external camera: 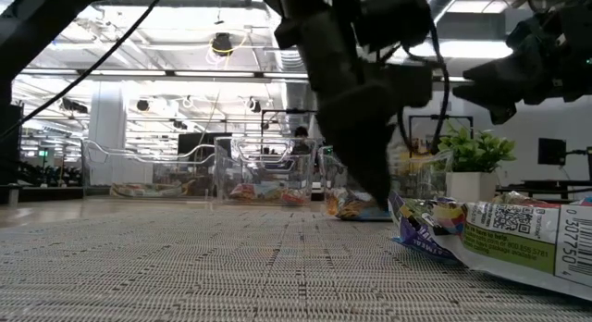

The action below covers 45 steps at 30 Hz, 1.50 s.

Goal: Pick and place Granola Bars by type
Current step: Put the yellow granola bar into the left transparent bin

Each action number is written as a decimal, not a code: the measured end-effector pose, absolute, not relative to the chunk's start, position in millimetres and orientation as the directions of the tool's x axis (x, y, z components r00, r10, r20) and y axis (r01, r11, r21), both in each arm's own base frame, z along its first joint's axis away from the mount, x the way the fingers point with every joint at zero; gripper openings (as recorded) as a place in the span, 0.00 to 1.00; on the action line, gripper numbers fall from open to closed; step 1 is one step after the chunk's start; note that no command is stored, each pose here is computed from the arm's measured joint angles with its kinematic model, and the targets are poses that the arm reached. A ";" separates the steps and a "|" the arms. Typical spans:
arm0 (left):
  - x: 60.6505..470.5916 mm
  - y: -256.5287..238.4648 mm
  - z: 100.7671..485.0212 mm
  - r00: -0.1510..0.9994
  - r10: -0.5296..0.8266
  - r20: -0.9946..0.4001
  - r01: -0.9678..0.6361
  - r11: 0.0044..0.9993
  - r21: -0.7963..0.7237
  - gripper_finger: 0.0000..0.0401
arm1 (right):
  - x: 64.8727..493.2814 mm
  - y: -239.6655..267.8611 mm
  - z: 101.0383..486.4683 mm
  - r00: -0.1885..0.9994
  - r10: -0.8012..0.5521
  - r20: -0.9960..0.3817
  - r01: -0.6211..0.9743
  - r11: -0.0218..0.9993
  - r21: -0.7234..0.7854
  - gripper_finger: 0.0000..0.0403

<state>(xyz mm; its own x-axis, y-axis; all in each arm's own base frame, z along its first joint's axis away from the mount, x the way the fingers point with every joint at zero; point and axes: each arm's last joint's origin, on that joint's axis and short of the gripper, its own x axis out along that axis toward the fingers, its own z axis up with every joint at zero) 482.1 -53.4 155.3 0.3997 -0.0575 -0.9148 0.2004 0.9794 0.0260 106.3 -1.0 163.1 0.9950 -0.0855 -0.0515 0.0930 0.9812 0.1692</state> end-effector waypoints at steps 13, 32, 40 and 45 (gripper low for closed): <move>483.8 -52.8 141.6 0.365 -0.010 -0.931 0.186 0.980 0.063 0.50 | 107.2 -1.0 156.7 0.989 -0.086 -0.119 0.105 0.981 0.161 0.45; 486.7 -49.1 156.1 0.347 0.013 -0.938 0.167 0.983 0.076 0.12 | 107.1 -1.0 156.3 0.989 -0.086 -0.124 0.105 0.981 0.161 0.45; 476.0 -45.4 189.4 0.307 0.045 -0.951 0.138 0.986 0.092 0.12 | 107.1 -1.0 156.4 0.989 -0.086 -0.122 0.105 0.981 0.161 0.45; 458.1 -42.2 227.3 0.303 0.046 -0.952 0.059 0.996 0.067 0.12 | 107.0 -1.0 155.8 0.988 -0.086 -0.129 0.106 0.981 0.160 0.45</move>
